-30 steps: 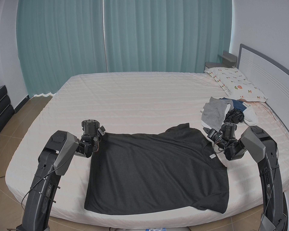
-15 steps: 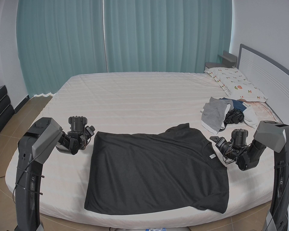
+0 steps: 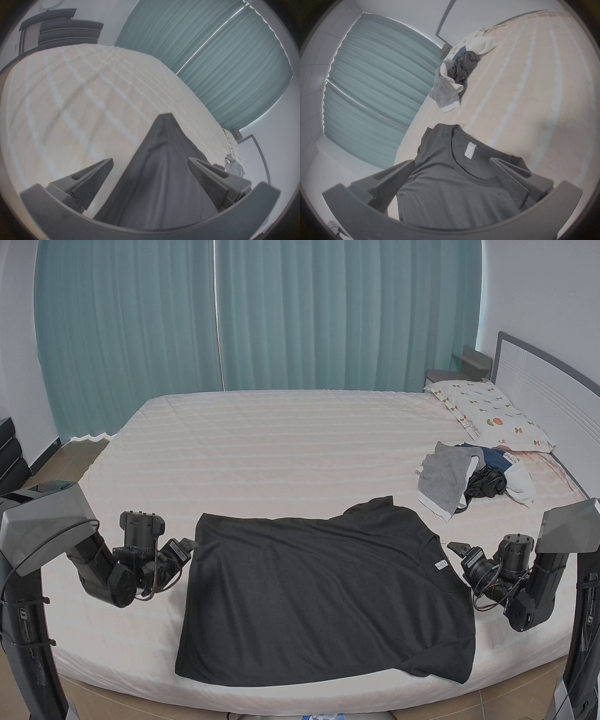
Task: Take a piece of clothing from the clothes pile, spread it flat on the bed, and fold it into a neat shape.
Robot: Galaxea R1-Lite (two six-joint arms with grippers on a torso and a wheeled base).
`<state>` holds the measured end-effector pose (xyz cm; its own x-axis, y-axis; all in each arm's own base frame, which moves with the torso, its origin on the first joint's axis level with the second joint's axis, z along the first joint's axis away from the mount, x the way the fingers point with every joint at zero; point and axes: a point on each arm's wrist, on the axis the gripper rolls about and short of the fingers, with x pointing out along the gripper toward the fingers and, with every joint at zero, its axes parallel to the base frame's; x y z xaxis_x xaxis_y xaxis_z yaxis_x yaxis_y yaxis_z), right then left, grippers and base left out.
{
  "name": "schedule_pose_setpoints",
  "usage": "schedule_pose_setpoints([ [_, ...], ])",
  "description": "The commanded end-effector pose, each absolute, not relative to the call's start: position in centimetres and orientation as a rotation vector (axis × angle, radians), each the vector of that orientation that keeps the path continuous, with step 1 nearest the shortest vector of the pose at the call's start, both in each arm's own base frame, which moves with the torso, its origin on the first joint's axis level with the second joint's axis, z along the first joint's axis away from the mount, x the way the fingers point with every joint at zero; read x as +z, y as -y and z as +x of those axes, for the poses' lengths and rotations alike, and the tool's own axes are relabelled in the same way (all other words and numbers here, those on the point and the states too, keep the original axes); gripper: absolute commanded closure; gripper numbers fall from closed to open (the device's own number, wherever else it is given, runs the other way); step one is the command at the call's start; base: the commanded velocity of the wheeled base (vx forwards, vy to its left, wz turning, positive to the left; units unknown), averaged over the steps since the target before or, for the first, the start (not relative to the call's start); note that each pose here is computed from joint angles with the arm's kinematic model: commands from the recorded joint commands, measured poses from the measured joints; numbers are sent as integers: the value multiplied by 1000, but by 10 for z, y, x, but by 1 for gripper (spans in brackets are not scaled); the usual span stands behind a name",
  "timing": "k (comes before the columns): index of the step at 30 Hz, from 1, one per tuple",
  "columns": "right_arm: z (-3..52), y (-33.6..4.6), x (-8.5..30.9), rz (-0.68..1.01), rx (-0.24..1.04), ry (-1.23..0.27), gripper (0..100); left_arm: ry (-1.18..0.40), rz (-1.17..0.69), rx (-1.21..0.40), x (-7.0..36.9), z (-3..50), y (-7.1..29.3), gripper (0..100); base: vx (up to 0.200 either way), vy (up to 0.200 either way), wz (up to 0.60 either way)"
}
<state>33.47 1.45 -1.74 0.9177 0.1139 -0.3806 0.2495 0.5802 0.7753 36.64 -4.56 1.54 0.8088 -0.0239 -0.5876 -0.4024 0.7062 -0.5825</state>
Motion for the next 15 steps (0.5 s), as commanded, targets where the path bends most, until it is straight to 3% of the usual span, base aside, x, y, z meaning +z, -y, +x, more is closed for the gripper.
schedule_pose_setpoints([
  [1, 302, -11, -40, 1019, -143, -503, 0, -637, -833, 127, 27, 298, 67, 0, 0, 0, 0],
  [15, 280, 0, -28, 1062, -113, -567, 0, -719, -889, 167, 5, 271, 63, 0, -171, 0, 0],
])
